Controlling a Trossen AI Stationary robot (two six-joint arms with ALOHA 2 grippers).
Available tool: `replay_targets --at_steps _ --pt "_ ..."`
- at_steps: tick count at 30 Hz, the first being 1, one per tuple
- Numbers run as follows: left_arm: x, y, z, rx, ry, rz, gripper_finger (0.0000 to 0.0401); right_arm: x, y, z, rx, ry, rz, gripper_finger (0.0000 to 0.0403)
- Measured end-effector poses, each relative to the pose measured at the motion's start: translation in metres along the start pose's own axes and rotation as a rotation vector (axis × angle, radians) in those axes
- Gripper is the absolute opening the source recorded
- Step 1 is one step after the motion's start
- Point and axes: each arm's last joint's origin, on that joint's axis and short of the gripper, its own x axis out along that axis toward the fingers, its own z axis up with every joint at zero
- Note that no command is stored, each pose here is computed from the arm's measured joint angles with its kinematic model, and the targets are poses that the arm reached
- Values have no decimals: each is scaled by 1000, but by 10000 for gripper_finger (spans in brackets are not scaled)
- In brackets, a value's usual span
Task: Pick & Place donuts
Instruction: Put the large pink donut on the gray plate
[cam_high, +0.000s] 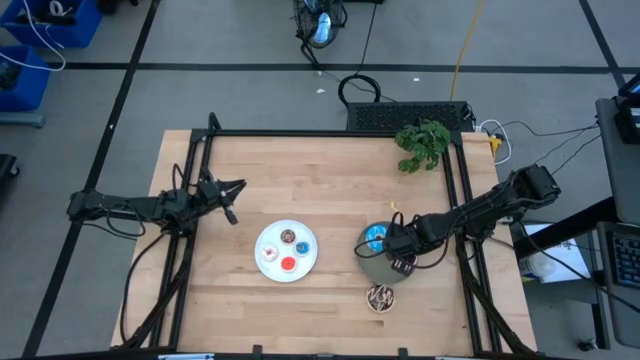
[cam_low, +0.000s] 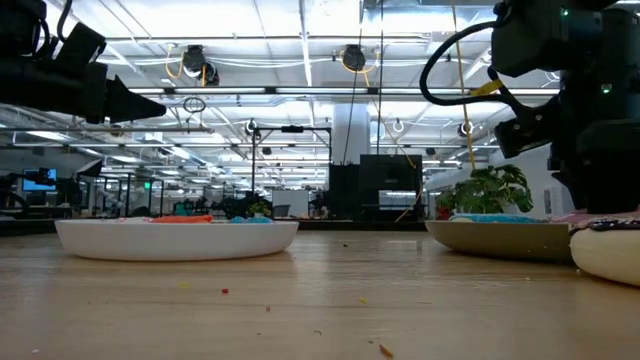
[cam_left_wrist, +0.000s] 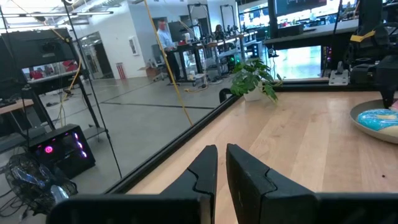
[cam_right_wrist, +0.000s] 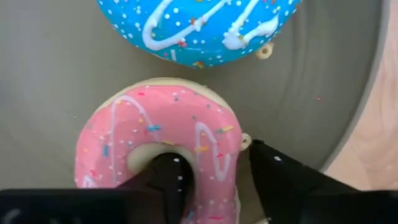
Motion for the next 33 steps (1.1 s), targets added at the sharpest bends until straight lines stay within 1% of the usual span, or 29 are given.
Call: replay_targets --at_steps 5,10,14,21,25,29,33 --pt "0 0 0 -2 0 0 42 -4 -1 0 -9 20 -20 212" --pt "0 0 0 -2 0 0 42 -9 1 1 -27 22 -22 238" --pt "0 0 0 -3 0 0 42 -11 2 3 -40 14 -16 242" --pt "0 0 0 -4 0 0 42 -13 -3 4 -50 25 -28 242" --pt "0 0 0 -4 0 0 42 -19 -6 5 -57 0 -1 242" --pt "0 0 0 -3 0 0 42 -26 -8 3 -114 -22 23 242" --pt "0 0 0 -3 0 0 42 -27 -8 3 -159 -7 38 242"
